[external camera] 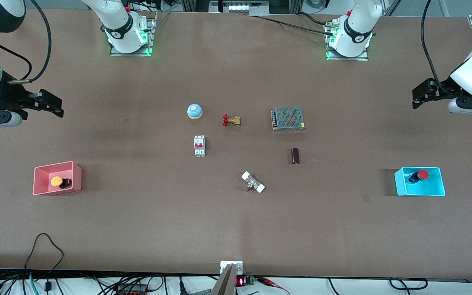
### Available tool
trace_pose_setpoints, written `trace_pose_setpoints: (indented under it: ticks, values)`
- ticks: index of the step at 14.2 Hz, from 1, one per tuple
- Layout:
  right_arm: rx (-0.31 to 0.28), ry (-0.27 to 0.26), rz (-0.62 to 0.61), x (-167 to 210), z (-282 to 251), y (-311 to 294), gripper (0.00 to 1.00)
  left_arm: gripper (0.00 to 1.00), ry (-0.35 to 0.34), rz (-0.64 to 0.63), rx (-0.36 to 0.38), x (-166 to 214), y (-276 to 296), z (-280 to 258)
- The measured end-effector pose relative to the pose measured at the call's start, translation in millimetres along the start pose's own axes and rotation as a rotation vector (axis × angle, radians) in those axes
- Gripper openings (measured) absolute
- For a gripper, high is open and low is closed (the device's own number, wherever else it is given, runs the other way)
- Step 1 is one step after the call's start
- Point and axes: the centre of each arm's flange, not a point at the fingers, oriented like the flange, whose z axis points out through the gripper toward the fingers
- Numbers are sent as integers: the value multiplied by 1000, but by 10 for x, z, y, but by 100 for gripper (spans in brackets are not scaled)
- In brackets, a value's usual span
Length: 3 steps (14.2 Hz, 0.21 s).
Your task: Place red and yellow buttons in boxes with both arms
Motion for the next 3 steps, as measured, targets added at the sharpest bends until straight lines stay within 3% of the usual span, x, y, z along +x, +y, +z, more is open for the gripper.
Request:
trace_pose_setpoints:
  ticks: [3]
  values:
    - [0, -3, 1, -2, 5, 5, 100, 100, -1, 0, 0, -1, -1, 1]
